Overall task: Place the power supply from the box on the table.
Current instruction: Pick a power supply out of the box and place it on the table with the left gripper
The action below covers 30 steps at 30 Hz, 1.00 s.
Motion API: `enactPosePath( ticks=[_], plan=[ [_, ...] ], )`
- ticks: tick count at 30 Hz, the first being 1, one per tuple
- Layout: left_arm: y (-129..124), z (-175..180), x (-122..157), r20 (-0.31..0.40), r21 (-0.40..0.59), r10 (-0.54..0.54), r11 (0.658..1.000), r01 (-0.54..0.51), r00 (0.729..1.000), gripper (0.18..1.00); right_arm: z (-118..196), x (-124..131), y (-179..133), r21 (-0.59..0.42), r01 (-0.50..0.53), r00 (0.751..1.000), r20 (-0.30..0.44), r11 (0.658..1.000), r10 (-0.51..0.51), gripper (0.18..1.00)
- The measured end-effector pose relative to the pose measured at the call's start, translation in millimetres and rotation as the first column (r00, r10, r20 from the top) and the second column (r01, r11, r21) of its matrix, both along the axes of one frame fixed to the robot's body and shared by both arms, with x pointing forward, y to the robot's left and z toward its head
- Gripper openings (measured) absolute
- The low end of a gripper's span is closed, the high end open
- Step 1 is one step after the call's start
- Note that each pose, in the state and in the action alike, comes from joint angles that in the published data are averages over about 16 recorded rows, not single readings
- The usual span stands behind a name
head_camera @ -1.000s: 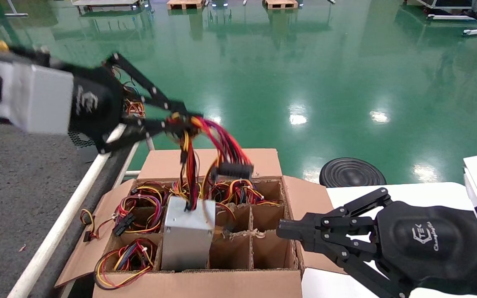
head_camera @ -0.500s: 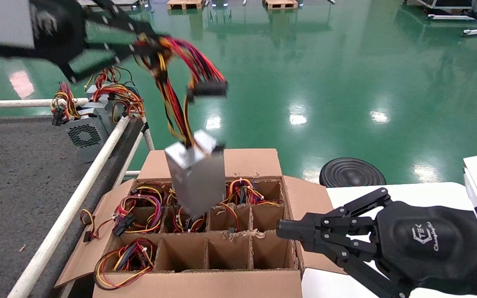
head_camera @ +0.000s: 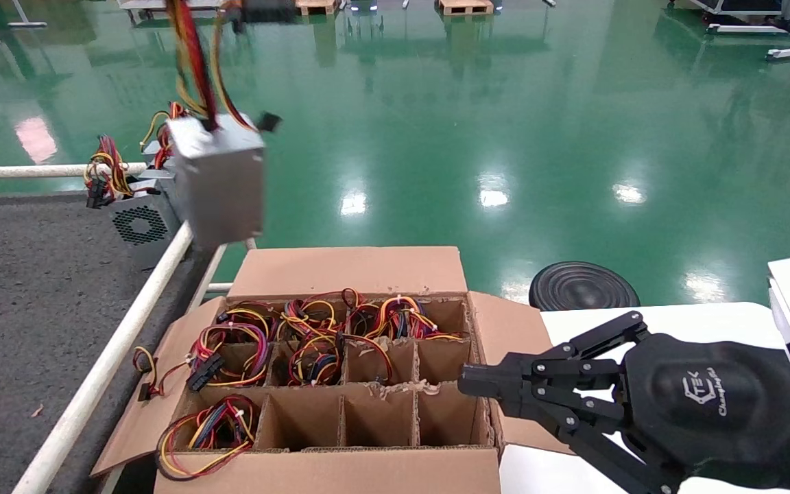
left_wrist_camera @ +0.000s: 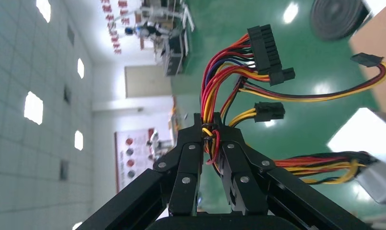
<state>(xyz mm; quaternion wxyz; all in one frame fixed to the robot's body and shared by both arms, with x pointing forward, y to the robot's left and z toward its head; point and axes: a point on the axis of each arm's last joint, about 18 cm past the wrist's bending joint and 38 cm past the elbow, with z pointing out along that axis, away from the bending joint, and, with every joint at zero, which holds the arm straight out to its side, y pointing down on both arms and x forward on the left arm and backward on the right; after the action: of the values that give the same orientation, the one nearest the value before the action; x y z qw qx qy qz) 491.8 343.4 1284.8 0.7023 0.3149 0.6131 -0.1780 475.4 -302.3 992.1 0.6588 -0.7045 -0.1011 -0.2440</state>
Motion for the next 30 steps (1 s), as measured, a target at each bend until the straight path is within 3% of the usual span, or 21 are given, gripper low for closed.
enactPosePath(
  ticks=[14,30],
  plan=[
    [51,25,-8,0.052,-0.027,0.172,0.985,-0.17,0.984,0.212,0,0,0,0.0,0.0,1.0,0.0,1.0,0.0,0.194],
    [112,16,-18,-0.022,-0.093,0.315,0.944,-0.316,0.949,0.212,0,0,0,0.0,0.0,1.0,0.0,1.0,0.0,0.194]
  ],
)
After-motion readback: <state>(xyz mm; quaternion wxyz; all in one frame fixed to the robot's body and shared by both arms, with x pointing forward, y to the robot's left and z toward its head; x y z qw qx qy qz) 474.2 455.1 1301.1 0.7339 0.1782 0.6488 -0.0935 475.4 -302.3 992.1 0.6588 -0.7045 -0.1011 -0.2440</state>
